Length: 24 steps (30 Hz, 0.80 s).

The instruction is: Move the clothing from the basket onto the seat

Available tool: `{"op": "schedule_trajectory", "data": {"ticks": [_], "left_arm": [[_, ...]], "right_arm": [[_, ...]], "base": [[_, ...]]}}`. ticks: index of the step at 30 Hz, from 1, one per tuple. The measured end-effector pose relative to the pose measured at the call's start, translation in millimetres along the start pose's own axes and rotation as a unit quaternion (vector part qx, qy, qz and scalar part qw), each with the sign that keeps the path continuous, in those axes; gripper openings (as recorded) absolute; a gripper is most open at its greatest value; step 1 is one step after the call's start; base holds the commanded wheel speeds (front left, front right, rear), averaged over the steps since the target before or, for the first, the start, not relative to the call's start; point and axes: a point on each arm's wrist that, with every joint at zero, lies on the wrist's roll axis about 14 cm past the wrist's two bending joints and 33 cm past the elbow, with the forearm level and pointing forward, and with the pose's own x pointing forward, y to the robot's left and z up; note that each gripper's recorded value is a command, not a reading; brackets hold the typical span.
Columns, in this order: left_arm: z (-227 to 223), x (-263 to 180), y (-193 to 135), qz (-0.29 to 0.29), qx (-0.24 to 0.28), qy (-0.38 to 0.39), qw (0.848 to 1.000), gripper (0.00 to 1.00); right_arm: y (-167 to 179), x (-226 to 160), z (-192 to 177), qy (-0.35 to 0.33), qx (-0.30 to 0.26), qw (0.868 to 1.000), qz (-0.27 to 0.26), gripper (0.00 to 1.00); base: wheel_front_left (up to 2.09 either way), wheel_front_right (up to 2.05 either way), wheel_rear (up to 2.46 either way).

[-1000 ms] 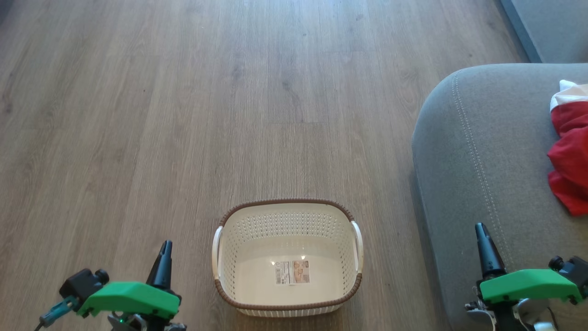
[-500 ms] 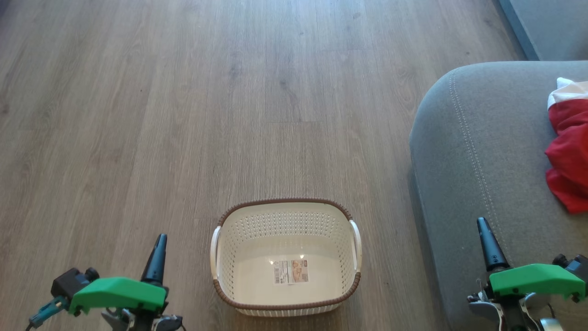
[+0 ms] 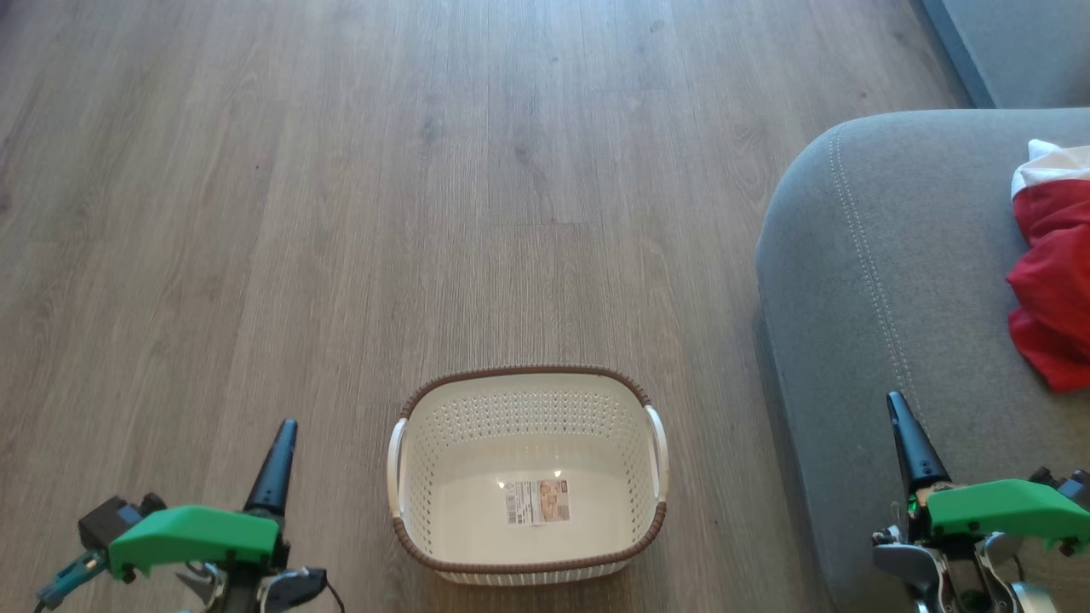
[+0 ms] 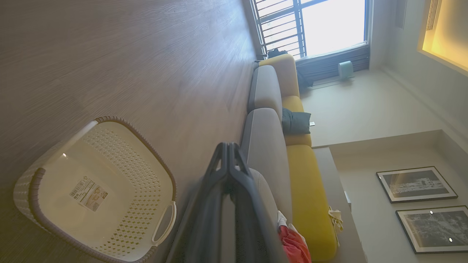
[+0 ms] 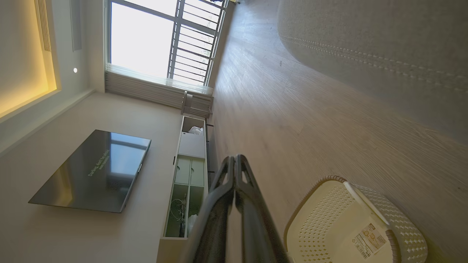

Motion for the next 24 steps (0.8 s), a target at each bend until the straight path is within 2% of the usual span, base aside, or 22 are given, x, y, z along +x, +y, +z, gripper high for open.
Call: {"op": "schedule_trajectory", "data": {"ticks": [24], "left_arm": [[9.9, 7.7, -15.0, -0.037, -0.123, 0.0, 0.992, 0.0]], "right_arm": [[7.8, 3.8, 6.6, 0.003, 0.121, 0.993, 0.016, 0.0]], "base": [[0.0, 0.0, 0.0]]}}
